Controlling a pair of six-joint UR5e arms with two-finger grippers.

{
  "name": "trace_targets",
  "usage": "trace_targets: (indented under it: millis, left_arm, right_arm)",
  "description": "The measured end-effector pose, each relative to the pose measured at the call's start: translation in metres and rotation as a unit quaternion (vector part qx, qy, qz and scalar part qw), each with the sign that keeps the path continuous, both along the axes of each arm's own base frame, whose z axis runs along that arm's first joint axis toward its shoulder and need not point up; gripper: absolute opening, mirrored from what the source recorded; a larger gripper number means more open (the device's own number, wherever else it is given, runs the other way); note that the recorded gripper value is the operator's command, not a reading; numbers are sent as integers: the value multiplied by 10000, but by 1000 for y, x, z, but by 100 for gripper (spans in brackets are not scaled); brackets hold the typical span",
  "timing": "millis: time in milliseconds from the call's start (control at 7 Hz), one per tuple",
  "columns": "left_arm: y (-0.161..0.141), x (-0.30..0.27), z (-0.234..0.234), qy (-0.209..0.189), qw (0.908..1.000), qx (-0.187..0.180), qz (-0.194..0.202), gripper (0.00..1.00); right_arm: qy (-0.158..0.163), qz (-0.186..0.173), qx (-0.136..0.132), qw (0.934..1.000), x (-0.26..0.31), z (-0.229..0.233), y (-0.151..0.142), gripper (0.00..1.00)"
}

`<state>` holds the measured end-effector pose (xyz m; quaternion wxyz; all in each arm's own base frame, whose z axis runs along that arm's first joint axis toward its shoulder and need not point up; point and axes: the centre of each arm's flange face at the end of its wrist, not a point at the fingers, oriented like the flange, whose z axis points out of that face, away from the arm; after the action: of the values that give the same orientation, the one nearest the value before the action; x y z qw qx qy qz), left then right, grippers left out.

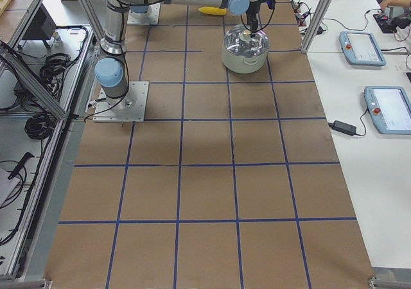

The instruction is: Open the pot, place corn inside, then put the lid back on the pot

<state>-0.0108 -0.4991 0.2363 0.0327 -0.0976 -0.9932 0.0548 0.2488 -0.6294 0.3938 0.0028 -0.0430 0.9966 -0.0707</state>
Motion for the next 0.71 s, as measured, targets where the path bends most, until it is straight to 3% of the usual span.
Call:
trace_targets:
  millis: [714]
  left_arm:
    - [-7,2,-31,36,9996,265,22,97]
  right_arm:
    - [76,0,-14,10000,39,-36,-3,96]
